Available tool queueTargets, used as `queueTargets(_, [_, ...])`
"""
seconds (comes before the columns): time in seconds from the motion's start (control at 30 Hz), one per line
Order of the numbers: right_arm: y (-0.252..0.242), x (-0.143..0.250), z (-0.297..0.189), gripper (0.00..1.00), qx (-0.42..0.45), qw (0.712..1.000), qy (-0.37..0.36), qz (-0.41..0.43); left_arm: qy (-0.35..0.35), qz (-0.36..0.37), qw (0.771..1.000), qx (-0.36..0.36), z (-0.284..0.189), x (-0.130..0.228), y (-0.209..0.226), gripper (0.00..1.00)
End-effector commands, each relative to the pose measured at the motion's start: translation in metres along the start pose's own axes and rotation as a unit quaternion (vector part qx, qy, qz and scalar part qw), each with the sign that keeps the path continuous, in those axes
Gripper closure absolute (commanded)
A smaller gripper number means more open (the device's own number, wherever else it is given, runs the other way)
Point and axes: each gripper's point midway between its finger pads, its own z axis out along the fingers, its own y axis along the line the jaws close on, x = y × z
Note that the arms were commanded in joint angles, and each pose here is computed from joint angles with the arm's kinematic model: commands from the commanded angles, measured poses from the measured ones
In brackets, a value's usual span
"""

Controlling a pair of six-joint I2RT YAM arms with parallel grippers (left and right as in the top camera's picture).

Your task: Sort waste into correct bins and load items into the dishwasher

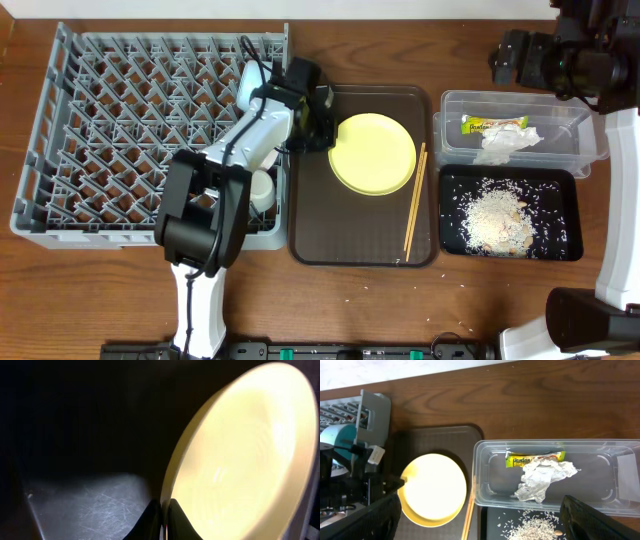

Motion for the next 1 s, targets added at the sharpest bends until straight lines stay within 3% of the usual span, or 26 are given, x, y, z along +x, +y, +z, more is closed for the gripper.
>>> queueTargets(0.0, [0.003, 0.002, 0.002, 0.01, -0.003, 1.000, 0.004, 0.003, 0.001, 0.005, 0.998, 0.059, -0.018, -0.001, -0.014, 0.93])
queueTargets(0.6, [0.003, 0.002, 0.002, 0.01, -0.002, 1.000, 0.004, 0.003, -0.016, 0.007, 0.985, 0.174, -0.054, -0.015, -0.037, 0.93])
queueTargets(0.97, [0.003, 0.002, 0.002, 0.01, -0.002, 1.000, 0.004, 0.003, -0.178, 0.007, 0.972, 0.154, -0.190, -0.054, -0.018, 0.93])
